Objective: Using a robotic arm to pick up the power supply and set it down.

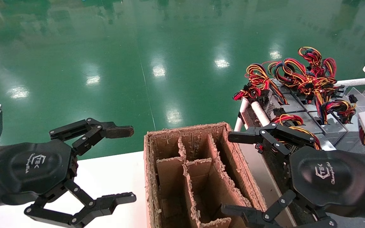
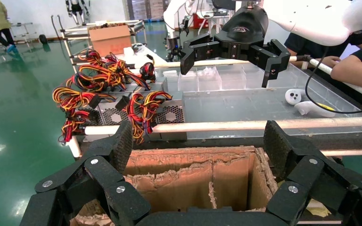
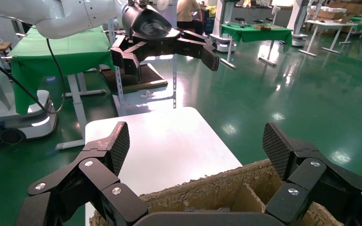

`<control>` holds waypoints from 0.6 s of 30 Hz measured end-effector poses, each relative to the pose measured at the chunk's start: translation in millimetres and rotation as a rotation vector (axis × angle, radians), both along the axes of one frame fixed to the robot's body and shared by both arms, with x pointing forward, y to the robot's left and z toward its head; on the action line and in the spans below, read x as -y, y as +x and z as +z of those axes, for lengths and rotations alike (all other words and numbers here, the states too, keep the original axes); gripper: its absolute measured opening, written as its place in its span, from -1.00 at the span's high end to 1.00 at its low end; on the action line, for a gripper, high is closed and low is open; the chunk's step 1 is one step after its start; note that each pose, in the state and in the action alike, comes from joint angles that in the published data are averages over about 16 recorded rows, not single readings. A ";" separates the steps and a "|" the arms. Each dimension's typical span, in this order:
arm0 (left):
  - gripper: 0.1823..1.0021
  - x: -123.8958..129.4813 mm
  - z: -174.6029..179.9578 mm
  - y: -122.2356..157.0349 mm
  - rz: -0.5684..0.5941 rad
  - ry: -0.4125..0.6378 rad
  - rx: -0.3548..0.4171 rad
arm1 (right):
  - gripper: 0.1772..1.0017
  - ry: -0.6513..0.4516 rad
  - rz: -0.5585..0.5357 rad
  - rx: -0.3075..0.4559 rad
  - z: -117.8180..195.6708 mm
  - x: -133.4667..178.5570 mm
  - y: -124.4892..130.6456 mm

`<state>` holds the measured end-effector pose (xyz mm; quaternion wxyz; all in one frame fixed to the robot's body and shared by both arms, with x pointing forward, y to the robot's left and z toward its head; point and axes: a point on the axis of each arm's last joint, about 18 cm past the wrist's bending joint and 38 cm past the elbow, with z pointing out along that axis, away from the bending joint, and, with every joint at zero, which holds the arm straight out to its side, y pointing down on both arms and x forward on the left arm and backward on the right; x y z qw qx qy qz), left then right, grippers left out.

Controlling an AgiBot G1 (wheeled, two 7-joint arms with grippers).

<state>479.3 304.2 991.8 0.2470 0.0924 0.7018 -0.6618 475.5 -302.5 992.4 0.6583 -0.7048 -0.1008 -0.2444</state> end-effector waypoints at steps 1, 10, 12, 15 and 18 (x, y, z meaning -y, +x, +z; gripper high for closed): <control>-1.00 0.0 0.0 0.0 0.000 0.000 0.000 | -1.00 0.000 0.000 0.000 0.0 0.0 0.0; -1.00 0.0 0.0 0.0 0.000 0.000 0.000 | -1.00 0.000 0.000 0.000 0.0 0.0 0.0; -1.00 0.0 0.0 0.0 0.000 0.000 0.000 | -1.00 0.000 0.000 0.000 0.0 0.0 0.0; -1.00 0.0 0.0 0.0 0.000 0.000 0.000 | -1.00 0.000 0.000 0.000 0.0 0.0 0.0; -1.00 0.0 0.0 0.0 0.000 0.000 0.000 | -1.00 0.000 0.000 0.000 0.0 0.0 0.0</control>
